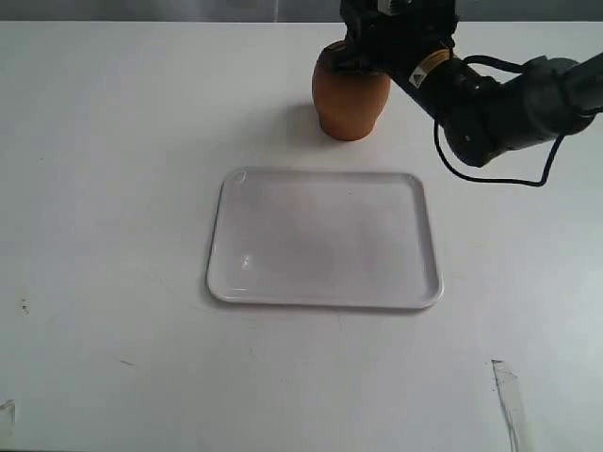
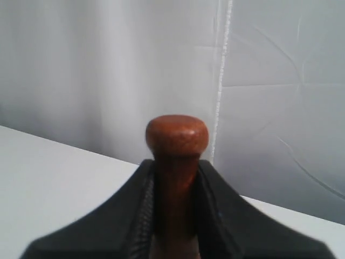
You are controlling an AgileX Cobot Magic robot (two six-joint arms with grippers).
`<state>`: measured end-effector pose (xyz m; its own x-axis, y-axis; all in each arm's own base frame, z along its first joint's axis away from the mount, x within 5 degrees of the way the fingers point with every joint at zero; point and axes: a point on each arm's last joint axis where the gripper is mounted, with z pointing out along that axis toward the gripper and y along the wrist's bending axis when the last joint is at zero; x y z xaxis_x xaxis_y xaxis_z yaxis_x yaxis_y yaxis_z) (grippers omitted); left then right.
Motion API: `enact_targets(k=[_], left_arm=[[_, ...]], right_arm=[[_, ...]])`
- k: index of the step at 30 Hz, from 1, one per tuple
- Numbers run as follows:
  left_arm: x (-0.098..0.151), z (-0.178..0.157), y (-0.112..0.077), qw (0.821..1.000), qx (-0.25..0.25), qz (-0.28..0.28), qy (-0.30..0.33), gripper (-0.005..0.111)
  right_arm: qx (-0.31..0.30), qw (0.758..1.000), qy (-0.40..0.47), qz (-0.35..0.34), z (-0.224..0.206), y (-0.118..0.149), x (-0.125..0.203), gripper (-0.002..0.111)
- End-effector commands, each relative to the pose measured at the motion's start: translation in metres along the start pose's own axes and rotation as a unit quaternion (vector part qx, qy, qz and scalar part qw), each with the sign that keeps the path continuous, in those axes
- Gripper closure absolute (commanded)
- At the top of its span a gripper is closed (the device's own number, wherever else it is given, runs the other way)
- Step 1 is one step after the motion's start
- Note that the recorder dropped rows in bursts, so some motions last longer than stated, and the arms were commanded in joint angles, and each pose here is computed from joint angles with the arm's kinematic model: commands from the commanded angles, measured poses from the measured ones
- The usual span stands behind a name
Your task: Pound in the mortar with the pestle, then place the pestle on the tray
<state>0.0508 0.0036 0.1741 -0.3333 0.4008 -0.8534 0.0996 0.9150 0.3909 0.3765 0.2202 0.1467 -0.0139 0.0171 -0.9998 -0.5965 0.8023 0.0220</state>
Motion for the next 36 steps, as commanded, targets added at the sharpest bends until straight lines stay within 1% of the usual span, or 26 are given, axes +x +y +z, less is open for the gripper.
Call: enact_targets(k=[1,3,4,7,8,10,12,15,17,20,25,28,30,33,36], left_arm=[[0.0,0.0,-0.001,1.0,0.004,-0.006,-0.004,0.107],[0.0,0.0,-0.001,1.0,0.004,-0.006,-0.004,0.107],[0.0,0.0,-0.001,1.0,0.004,-0.006,-0.004,0.107],[0.0,0.0,-0.001,1.0,0.004,-0.006,-0.004,0.107],[0.0,0.0,-0.001,1.0,0.004,-0.006,-0.004,0.107],[0.0,0.0,-0.001,1.0,0.004,-0.006,-0.004,0.107],[0.0,0.0,-0.001,1.0,0.004,-0.006,-0.004,0.107],[0.0,0.0,-0.001,1.0,0.004,-0.006,-0.004,0.107],[0.0,0.0,-0.001,1.0,0.004,-0.006,-0.004,0.107],[0.0,0.0,-0.001,1.0,0.004,-0.006,-0.004,0.107],[0.0,0.0,-0.001,1.0,0.004,-0.006,-0.004,0.107],[0.0,0.0,-0.001,1.0,0.004,-0.006,-0.004,0.107],[0.0,0.0,-0.001,1.0,0.004,-0.006,-0.004,0.107],[0.0,0.0,-0.001,1.0,0.004,-0.006,-0.004,0.107],[0.0,0.0,-0.001,1.0,0.004,-0.006,-0.004,0.107]], right_arm=[[-0.006,0.999,-0.049,-0.011,-0.006,0.003,-0.05,0.108],[-0.006,0.996,-0.09,-0.021,-0.014,0.005,-0.085,0.108],[-0.006,0.993,-0.118,-0.029,-0.021,0.007,-0.109,0.108],[-0.016,0.983,-0.174,-0.054,-0.039,0.012,-0.156,0.108],[-0.014,0.981,-0.187,-0.057,-0.045,0.013,-0.169,0.108],[-0.011,0.979,-0.191,-0.064,-0.052,0.013,-0.182,0.108],[-0.009,0.981,-0.183,-0.064,-0.053,0.013,-0.183,0.108],[-0.007,0.986,-0.155,-0.062,-0.046,0.012,-0.168,0.108],[-0.008,0.99,-0.129,-0.058,-0.037,0.01,-0.148,0.108],[-0.009,0.996,-0.082,-0.043,-0.023,0.007,-0.11,0.108],[-0.009,1.0,0.004,-0.014,-0.005,0.003,-0.035,0.108],[-0.001,1.0,0.027,0.005,-0.002,0.0,-0.004,0.108],[-0.002,0.999,0.034,0.011,-0.001,0.0,0.008,0.108],[-0.002,0.999,0.035,0.014,-0.001,0.0,0.01,0.108],[-0.004,1.0,0.007,0.012,-0.001,0.001,-0.004,0.108]])
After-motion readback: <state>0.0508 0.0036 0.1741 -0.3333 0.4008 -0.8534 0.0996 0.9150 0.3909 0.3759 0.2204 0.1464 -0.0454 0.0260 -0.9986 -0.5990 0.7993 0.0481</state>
